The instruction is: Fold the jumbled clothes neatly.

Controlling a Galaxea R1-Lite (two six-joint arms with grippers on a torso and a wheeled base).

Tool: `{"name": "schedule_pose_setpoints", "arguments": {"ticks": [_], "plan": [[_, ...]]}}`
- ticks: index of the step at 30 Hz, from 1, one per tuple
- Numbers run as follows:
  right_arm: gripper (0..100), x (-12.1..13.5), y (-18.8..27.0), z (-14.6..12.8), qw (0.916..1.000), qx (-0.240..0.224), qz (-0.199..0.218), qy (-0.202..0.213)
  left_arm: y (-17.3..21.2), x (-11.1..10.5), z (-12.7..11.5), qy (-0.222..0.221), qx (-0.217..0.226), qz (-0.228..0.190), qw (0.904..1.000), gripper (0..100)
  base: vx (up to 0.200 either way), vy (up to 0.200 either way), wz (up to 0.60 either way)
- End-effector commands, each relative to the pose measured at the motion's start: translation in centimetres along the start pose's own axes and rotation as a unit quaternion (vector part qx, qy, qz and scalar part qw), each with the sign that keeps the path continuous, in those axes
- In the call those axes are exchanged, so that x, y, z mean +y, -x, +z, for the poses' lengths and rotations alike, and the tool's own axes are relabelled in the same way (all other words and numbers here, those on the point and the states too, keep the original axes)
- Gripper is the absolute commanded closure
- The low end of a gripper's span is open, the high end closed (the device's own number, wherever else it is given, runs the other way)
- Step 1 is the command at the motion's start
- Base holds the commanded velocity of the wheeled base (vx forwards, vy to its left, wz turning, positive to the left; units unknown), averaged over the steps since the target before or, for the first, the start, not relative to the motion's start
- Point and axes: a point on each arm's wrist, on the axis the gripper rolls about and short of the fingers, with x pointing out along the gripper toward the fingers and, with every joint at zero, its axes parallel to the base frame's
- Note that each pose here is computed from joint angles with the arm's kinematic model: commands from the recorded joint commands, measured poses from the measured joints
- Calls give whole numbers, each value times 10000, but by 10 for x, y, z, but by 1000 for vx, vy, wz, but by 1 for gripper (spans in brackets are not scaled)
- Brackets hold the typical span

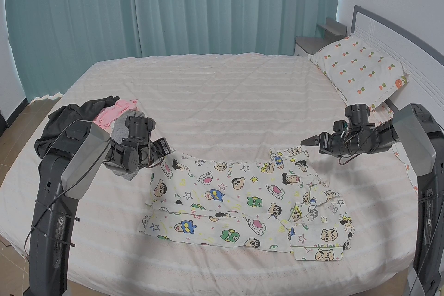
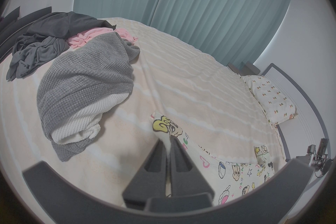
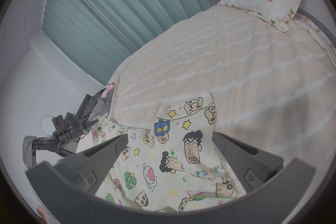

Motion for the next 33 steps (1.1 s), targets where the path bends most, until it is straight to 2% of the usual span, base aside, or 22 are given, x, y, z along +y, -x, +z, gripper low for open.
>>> {"name": "schedule_pose_setpoints", "arguments": {"ticks": [1, 5, 9, 13, 23, 33], "plan": [[0, -7, -24, -14, 9998, 184, -9, -41, 1, -1, -3, -13, 44, 2, 10000, 100, 0, 0, 0], [0, -6, -35, -20, 9997, 252, 12, -9, 3, -3, -2, -16, 34, -11, 10000, 100, 0, 0, 0], [0, -11, -46, -20, 9997, 148, -184, -94, 5, -3, -2, -21, 50, -9, 10000, 100, 0, 0, 0], [0, -14, -48, -18, 9995, 89, -211, -214, 8, -4, -1, -21, 43, -13, 10000, 100, 0, 0, 0], [0, -21, -62, -19, 9992, 2, -361, -199, 6, -4, -3, -26, 66, -7, 10000, 100, 0, 0, 0], [0, -15, -82, -27, 9984, 284, -351, -336, 8, -6, -6, -44, 108, -4, 9999, 100, 0, 0, 0]]}}
